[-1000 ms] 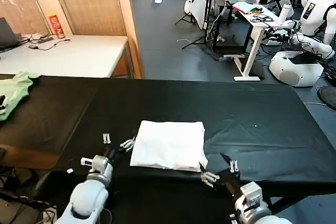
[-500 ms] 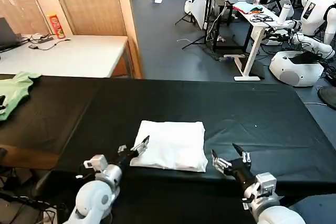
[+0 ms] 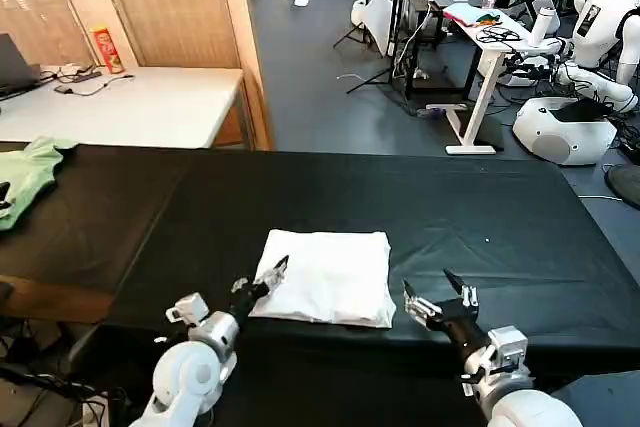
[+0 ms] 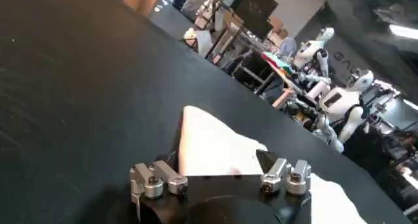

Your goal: Fold and organize the clothes.

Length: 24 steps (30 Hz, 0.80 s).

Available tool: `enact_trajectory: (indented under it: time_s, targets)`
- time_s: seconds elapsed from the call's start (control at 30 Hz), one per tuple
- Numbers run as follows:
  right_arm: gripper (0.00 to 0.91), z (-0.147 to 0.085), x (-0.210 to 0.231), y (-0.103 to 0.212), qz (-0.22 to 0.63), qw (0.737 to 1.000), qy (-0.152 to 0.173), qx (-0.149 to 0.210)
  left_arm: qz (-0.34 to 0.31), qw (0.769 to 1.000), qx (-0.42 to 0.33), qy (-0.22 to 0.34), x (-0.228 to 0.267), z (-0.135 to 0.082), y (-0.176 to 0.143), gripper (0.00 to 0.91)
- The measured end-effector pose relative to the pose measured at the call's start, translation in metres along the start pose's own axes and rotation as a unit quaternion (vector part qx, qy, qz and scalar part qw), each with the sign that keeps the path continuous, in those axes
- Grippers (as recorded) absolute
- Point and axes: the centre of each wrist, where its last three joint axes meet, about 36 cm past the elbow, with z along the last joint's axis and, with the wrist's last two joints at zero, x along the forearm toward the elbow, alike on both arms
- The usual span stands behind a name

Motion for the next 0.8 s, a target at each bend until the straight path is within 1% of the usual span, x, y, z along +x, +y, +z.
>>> enact_trajectory:
  time_s: [0.23, 0.4, 0.53, 0.6, 0.67, 0.8]
  targets:
    - [0.878, 0.003, -0.001, 0.004, 0.0, 1.0, -0.006, 0.011, -0.004, 1.0, 0.002, -0.001, -0.001, 0.0, 0.0, 0.0]
    - [0.878, 0.004, -0.002, 0.008, -0.004, 1.0, -0.006, 0.008, -0.024, 0.999, -0.04, -0.011, -0.001, -0.003, -0.002, 0.0]
    - [0.878, 0.006, -0.003, 0.007, -0.002, 1.0, -0.002, 0.013, -0.046, 0.993, -0.104, -0.026, 0.003, -0.017, -0.001, 0.0]
    - [0.878, 0.007, -0.006, 0.005, 0.001, 1.0, 0.0, 0.015, -0.061, 0.986, -0.15, -0.038, 0.008, -0.025, 0.004, 0.0]
    - [0.878, 0.009, -0.008, 0.004, 0.002, 1.0, 0.002, 0.016, -0.081, 0.973, -0.208, -0.056, 0.015, -0.036, 0.013, 0.0]
    - [0.878, 0.014, -0.015, 0.005, 0.002, 1.0, 0.008, 0.019, -0.118, 0.937, -0.317, -0.081, 0.034, -0.064, 0.032, 0.0]
